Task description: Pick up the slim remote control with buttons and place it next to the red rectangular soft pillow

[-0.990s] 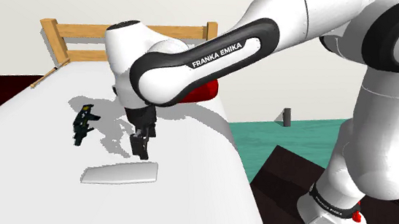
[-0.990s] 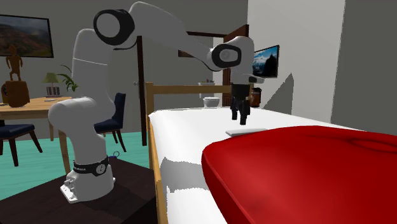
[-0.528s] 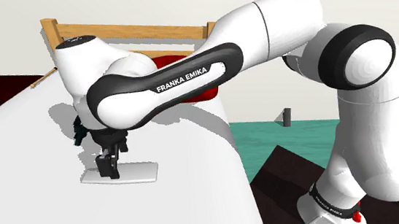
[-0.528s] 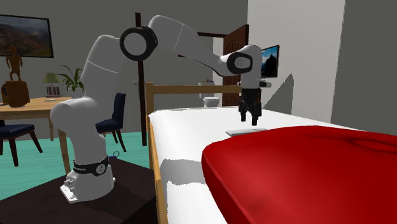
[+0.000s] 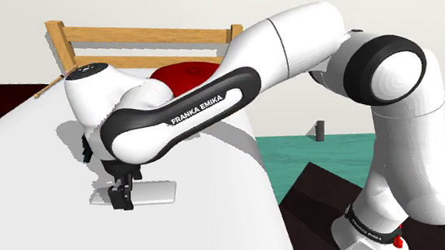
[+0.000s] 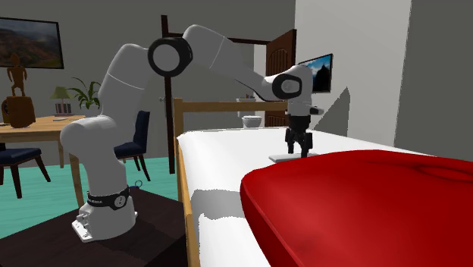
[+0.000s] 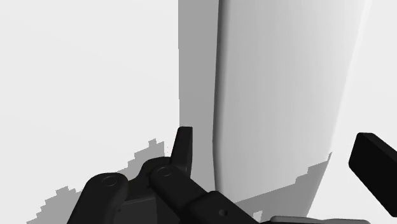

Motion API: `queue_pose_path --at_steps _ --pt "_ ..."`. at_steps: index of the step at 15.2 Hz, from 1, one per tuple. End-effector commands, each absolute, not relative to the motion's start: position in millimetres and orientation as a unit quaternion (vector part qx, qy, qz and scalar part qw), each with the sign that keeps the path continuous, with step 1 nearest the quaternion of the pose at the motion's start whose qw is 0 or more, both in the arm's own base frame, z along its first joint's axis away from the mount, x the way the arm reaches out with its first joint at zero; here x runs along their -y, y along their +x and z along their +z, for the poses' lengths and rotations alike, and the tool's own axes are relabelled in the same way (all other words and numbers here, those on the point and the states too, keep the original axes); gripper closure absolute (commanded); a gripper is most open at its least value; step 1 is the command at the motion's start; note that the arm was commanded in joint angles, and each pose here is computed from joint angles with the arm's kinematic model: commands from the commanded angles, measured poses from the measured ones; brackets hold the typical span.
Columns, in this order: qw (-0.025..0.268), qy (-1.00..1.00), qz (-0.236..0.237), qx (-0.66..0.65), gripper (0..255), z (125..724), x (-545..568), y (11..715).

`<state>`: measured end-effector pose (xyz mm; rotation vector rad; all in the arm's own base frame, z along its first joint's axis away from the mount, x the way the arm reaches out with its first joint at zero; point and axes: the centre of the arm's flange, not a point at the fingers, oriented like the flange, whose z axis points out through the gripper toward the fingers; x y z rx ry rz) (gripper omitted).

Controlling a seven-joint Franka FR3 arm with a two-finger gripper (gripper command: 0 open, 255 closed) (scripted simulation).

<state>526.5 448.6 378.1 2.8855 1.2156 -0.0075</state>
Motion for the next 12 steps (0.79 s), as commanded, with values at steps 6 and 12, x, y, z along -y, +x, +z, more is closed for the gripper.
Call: queue_pose_path --at_steps 6,12 --pt "0.005 0.922 -0.002 -0.388 0 373.9 -449.2 526.3" --pt "0.005 0.922 -0.002 -0.388 255 374.0 -449.2 526.2"
